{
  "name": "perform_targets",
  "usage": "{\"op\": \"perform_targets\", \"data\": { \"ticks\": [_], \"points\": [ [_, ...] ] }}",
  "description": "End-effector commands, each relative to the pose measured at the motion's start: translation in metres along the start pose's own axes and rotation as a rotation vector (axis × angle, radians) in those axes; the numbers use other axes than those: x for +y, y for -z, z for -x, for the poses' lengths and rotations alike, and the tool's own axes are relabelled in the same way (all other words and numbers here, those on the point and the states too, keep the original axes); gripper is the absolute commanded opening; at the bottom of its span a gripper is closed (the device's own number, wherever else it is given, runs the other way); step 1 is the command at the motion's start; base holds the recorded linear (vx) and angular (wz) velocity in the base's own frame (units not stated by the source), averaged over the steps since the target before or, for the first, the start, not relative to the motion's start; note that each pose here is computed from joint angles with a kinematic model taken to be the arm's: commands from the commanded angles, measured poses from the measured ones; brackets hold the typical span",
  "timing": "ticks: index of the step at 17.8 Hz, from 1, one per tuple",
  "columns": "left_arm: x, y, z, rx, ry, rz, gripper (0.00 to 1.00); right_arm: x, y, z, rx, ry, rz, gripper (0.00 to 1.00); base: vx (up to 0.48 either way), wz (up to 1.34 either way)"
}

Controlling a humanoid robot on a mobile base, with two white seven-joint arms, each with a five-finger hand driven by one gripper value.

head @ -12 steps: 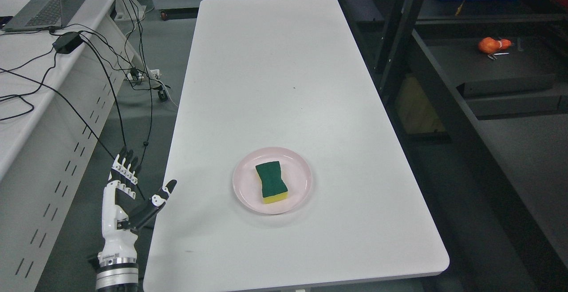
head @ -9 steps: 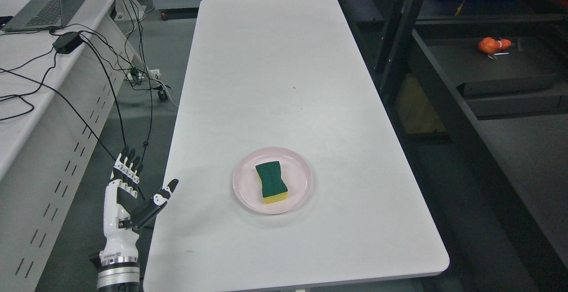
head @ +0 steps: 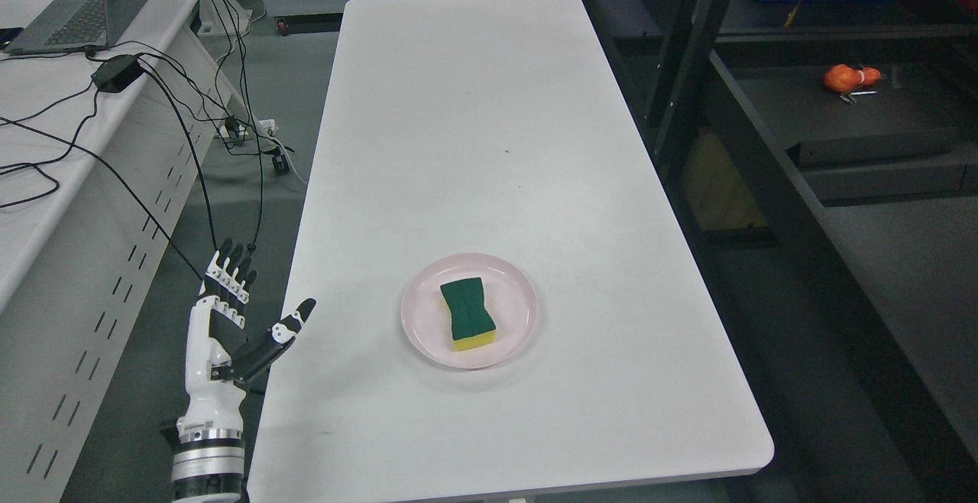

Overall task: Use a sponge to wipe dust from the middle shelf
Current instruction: 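Raise the left hand and open its fingers toward the sponge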

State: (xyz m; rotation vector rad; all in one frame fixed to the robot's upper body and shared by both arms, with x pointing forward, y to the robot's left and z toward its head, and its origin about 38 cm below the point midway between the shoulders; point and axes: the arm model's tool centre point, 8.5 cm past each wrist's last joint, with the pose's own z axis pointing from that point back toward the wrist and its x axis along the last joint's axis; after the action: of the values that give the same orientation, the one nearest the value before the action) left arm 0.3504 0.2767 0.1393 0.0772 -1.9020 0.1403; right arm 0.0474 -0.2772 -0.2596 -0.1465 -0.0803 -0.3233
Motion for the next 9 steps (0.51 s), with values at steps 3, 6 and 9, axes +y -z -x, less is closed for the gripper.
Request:
{"op": "perform_targets", "data": {
  "ticks": [3,6,9],
  "points": [
    [0.014,0.035,-0.004,-0.026,0.128,0.026,0.99,-0.010,0.001,-0.002,0.049,-0.003,0.014,1.00,0.000,0.00],
    [0.030,0.032,-0.004,-0.017,0.105,-0.035,0.99,-0.010,0.001,-0.002,0.049,-0.003,0.014,1.00,0.000,0.00],
    [0.032,0.026,-0.009,-0.080,0.079,-0.032,0.99,-0.010,0.001,-0.002,0.049,-0.003,0.014,1.00,0.000,0.00]
  ]
}}
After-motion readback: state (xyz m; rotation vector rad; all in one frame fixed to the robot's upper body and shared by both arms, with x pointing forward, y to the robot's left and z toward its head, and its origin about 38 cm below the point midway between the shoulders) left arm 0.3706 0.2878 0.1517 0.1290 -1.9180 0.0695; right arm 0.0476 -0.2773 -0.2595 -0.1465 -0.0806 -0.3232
